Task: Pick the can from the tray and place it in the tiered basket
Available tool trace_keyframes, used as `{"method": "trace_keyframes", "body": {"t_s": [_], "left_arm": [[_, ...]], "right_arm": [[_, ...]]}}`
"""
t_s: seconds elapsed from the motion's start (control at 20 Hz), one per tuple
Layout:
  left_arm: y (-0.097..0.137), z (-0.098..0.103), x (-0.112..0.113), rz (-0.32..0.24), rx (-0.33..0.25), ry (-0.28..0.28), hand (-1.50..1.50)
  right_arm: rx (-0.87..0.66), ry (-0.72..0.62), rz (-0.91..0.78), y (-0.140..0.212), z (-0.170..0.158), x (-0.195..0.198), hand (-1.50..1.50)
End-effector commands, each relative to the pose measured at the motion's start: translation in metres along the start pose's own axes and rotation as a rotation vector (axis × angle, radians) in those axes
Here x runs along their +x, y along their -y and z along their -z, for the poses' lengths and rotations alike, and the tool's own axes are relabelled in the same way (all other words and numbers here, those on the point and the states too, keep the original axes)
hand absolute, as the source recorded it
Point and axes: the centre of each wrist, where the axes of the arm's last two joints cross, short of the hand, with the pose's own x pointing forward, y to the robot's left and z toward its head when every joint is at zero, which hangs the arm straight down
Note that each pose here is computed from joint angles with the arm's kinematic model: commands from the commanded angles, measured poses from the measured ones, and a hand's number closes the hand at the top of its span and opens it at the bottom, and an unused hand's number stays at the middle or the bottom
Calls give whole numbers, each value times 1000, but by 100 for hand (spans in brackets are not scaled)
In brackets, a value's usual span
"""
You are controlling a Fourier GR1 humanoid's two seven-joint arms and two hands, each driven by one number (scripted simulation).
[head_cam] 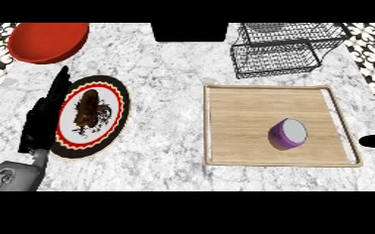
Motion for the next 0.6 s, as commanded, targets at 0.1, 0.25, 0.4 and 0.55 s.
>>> {"method": "trace_keyframes", "body": {"t_s": [0.1, 0.25, 0.4, 0.55], "left_arm": [[14, 1, -3, 7, -28, 18, 0], [12, 4, 15, 2, -20, 10, 0], [7, 8, 9, -5, -19, 3, 0], [1, 8, 9, 1, -18, 14, 0]], "right_arm": [[111, -98, -193, 5, -6, 59, -150], [95, -151, -166, -8, 8, 85, -150], [132, -213, -201, -37, 4, 93, -150], [181, -260, -203, -25, 31, 93, -150]]}}
